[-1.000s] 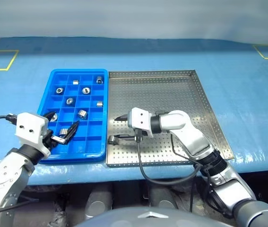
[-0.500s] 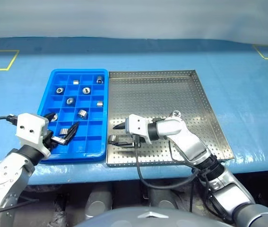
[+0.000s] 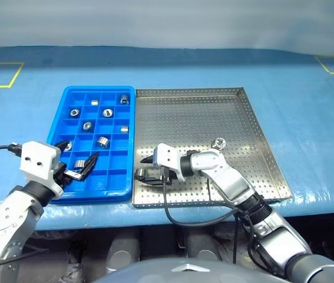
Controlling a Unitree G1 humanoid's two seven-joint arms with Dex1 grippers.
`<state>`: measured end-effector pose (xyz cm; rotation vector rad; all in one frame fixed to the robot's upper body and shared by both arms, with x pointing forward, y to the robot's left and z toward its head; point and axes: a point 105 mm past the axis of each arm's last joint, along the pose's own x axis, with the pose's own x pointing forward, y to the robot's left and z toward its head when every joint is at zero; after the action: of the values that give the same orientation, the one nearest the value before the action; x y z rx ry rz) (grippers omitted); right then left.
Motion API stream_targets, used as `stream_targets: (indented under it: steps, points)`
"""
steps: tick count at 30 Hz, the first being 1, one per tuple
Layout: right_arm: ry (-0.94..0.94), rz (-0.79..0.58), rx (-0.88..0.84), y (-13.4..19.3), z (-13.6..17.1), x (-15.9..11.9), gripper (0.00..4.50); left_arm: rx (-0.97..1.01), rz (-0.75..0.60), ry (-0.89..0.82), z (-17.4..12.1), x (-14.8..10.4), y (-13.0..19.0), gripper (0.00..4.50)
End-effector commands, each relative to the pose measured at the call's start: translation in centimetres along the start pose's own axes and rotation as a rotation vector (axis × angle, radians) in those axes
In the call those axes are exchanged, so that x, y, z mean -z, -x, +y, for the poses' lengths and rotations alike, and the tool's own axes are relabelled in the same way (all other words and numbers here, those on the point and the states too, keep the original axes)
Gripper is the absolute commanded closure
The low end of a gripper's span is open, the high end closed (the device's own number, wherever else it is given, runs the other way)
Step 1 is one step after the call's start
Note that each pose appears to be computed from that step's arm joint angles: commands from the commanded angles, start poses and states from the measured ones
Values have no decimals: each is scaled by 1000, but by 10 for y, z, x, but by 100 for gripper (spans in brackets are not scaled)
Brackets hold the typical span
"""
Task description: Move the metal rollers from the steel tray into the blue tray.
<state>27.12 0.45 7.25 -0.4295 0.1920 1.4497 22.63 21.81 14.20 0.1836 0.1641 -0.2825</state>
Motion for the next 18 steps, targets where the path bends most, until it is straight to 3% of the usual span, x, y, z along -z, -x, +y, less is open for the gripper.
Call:
stream_targets:
  steps: [1,3,7,12,18]
  points:
    - [0,-9,13,-2,-3,-1,195,-1,-29,-31,-1,-9,2,0]
    - [-8,-4,19,-2,-5,1,240,0,-31,-33,-1,-10,2,0]
    - [-5,-1,28,-2,-6,2,371,1,-33,-35,-2,-11,2,0]
    - [52,3,80,5,-17,-5,376,8,-37,-30,-2,-11,1,0]
    - [297,43,298,28,-66,-40,376,5,-27,-28,-1,-9,2,0]
